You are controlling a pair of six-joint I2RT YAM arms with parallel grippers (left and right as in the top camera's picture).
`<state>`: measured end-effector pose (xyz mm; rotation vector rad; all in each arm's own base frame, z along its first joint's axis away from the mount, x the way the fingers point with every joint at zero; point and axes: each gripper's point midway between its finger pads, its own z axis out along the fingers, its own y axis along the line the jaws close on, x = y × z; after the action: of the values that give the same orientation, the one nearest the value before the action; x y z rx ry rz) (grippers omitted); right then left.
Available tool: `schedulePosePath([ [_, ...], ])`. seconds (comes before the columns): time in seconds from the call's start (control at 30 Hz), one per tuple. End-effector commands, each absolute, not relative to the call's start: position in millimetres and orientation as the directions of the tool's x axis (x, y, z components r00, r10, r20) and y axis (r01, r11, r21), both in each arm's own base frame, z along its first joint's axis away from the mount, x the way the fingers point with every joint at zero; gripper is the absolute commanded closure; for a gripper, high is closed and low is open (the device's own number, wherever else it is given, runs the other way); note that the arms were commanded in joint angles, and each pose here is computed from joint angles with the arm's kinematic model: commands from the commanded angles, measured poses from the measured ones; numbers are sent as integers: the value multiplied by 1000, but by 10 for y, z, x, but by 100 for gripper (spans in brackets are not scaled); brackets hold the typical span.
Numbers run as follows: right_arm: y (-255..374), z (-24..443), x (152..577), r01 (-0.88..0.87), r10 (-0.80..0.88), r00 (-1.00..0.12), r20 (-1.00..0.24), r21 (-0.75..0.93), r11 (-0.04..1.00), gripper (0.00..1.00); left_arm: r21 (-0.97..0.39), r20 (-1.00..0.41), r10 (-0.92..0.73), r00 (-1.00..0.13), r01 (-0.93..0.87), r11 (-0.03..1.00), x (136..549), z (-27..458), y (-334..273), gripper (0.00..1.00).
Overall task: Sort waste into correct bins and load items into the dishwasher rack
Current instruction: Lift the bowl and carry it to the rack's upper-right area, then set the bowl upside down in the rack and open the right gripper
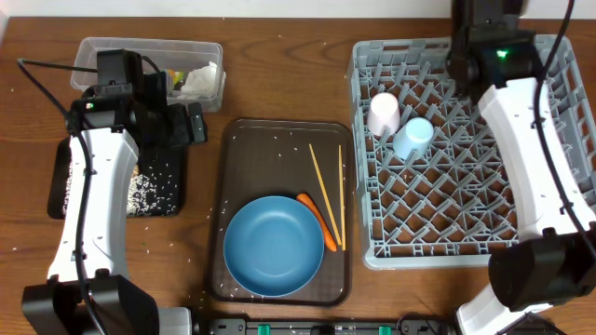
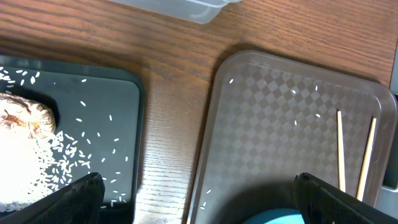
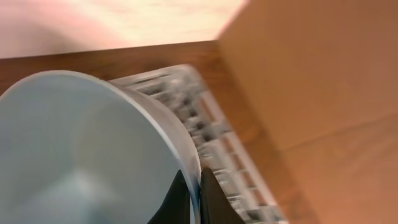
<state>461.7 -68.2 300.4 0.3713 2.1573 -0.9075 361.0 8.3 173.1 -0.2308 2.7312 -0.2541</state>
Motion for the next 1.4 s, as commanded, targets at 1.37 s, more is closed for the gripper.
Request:
schedulePosePath([
  [1.37, -1282, 1821, 5400, 129, -295, -897, -330, -832, 539, 99, -200, -359, -198, -912, -132, 971, 3630, 1726, 107, 2],
])
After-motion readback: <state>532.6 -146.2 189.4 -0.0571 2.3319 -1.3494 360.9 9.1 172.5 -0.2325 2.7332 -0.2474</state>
